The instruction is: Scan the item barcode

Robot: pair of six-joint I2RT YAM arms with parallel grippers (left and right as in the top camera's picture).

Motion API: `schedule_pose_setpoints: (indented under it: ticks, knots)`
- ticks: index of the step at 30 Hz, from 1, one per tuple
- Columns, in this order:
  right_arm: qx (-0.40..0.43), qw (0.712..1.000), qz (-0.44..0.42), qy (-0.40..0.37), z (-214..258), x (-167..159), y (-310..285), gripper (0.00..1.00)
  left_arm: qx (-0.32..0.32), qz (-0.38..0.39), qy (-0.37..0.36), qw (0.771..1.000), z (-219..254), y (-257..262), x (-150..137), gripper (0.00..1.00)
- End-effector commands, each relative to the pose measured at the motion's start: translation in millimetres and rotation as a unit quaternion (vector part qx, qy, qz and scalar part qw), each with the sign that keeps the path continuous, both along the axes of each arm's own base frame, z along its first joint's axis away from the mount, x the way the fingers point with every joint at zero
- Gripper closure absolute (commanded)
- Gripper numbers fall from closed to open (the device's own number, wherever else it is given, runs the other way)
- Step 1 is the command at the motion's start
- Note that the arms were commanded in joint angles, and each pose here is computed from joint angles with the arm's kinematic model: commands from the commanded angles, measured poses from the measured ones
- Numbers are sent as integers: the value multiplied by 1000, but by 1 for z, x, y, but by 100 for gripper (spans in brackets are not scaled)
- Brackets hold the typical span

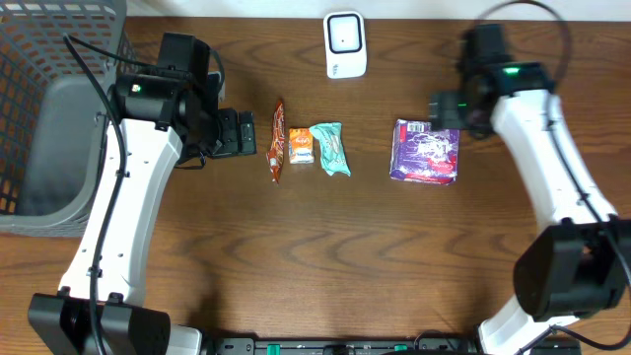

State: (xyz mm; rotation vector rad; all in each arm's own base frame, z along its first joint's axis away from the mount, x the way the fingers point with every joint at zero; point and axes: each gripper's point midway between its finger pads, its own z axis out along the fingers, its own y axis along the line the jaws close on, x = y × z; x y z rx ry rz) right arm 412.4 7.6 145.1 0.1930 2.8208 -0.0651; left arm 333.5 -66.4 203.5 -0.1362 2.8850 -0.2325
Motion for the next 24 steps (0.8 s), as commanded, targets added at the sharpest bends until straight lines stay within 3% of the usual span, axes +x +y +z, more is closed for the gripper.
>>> schedule_pose_setpoints:
  ticks: [1,6,11,15,24]
  knots:
    - [72,997,-12,20,-8,-11,-12,21,5,4,4,1000,-2,2,-1,2]
    - [169,985,8,17,-34,-16,-14,17,5,4,4,1000,-2,2,-1,2]
    - [266,963,33,-6,-61,-20,8,21,5,4,4,1000,-2,2,-1,2]
    - [303,951,49,-21,-80,-24,26,29,5,4,4,1000,-2,2,-1,2]
    - [326,938,110,-35,-88,-27,69,27,5,4,4,1000,-2,2,-1,2]
